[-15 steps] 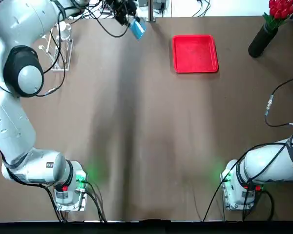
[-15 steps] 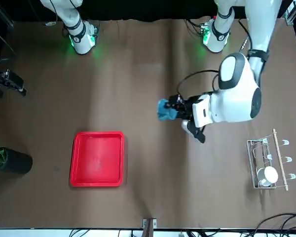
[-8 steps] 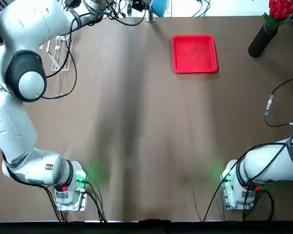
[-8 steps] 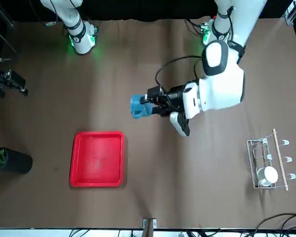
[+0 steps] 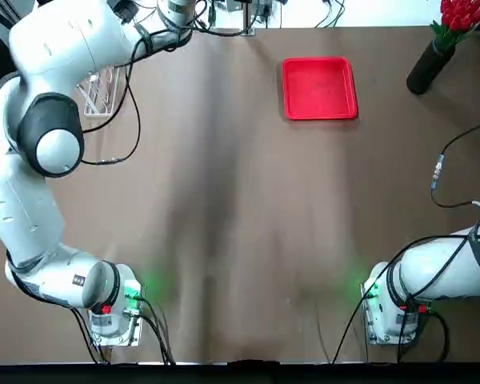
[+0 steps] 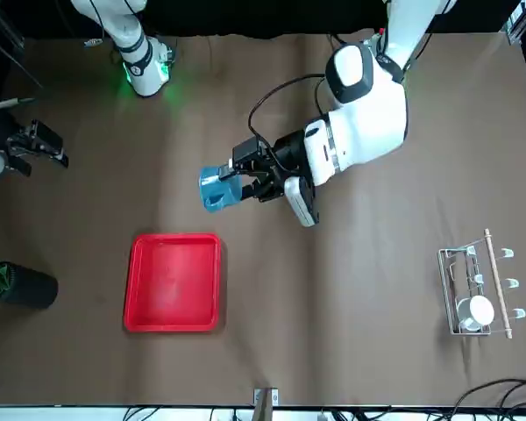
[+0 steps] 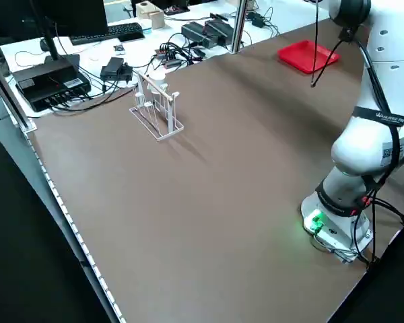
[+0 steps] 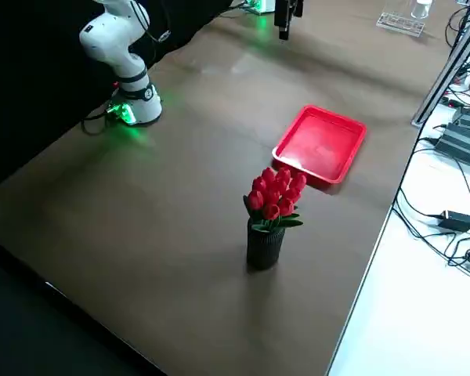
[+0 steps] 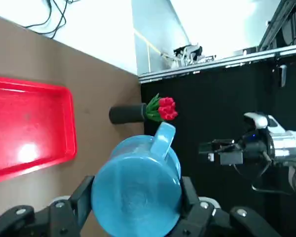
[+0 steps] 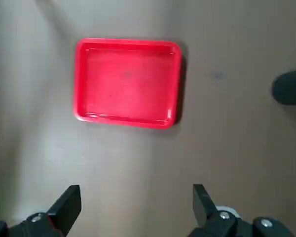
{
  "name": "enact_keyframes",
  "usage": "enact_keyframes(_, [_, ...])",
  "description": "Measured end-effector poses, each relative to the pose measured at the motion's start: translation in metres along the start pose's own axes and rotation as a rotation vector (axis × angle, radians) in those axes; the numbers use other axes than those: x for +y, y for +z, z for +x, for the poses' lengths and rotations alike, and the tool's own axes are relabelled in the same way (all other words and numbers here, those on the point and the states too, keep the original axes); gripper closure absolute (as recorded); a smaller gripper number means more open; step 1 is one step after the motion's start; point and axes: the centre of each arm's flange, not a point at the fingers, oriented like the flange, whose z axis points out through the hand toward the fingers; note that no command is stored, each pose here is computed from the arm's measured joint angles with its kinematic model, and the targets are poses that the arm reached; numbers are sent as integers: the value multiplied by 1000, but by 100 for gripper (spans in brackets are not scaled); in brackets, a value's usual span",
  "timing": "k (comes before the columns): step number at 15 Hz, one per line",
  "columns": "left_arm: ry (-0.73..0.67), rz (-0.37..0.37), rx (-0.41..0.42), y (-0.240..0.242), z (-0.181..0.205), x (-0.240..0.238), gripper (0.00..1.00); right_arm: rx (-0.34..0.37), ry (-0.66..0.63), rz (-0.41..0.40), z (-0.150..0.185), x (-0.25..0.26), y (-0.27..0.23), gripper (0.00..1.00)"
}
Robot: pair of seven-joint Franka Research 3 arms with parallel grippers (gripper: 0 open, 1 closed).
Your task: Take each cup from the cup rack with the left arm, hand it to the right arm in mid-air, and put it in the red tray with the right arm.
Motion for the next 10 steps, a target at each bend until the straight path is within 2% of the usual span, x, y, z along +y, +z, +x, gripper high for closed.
enact_keyframes(6, [-19,-16,71,10,-8,7,26,-10,3,121,5,-10,10,0])
enact_keyframes(10, [-24,-17,78,12,-7,4,26,-31,15,279,17,-21,28,0])
